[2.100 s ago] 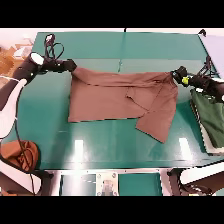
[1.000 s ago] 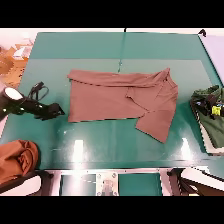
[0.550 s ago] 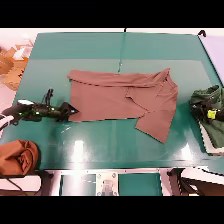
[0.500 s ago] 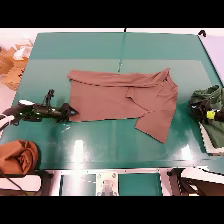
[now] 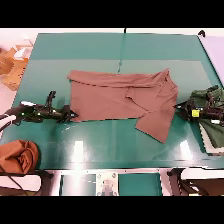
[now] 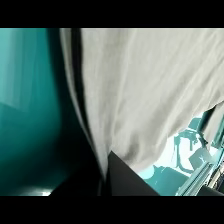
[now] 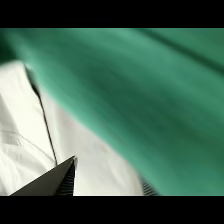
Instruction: Fold the shirts.
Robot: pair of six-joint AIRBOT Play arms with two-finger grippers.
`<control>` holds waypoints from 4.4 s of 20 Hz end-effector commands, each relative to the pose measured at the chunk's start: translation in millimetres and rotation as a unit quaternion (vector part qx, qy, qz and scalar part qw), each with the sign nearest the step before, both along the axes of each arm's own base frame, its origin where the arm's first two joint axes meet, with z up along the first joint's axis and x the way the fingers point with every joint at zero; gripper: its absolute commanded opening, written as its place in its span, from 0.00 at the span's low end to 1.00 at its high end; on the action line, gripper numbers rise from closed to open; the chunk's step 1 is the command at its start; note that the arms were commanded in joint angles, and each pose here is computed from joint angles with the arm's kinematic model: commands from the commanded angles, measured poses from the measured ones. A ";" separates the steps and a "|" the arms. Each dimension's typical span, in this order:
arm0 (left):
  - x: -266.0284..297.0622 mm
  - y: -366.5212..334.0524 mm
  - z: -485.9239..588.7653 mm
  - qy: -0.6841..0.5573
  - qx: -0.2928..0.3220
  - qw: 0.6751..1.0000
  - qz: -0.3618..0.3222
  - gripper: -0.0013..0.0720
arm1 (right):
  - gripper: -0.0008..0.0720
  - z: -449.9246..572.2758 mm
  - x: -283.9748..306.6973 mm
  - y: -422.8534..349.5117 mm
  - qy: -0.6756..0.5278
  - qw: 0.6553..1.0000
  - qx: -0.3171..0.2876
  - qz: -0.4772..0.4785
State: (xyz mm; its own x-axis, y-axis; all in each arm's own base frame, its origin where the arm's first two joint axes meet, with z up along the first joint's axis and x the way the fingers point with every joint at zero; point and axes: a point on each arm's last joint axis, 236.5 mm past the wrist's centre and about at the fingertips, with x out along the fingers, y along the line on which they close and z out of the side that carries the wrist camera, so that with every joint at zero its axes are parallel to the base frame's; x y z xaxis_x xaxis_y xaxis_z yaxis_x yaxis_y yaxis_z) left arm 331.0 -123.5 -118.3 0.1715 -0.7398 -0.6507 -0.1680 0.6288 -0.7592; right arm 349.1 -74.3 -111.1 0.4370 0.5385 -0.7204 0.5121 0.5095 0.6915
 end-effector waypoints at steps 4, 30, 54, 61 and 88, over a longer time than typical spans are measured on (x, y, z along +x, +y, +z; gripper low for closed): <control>30.7 1.7 28.5 -0.035 -0.006 0.999 -0.008 0.05 | 0.22 -4.7 9.6 34.6 -0.004 0.997 0.003 0.071; 5.4 64.8 522.7 -0.538 0.289 0.791 0.027 0.05 | 0.03 549.9 -40.6 68.1 -0.543 0.781 -0.308 -0.013; 200.1 64.1 80.4 -0.193 0.277 0.939 -0.064 0.05 | 0.03 55.8 177.8 10.2 -0.098 0.955 -0.226 0.167; 164.7 67.4 42.6 -0.129 0.283 0.946 -0.090 0.05 | 0.03 16.7 135.1 20.7 -0.026 0.954 -0.216 0.208; -70.7 67.9 88.8 -0.039 0.239 0.969 0.040 0.93 | 0.46 27.1 -144.2 56.3 0.089 0.990 -0.111 -0.003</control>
State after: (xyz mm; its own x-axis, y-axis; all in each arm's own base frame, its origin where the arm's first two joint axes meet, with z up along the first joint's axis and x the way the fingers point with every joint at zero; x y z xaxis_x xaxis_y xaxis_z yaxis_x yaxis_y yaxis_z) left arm 275.6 -45.0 -6.3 0.1694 -0.3164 -0.9334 -0.0921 0.9379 -0.3346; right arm 217.9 -42.4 -62.5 0.2162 0.3359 -0.9168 0.5951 0.6991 0.3965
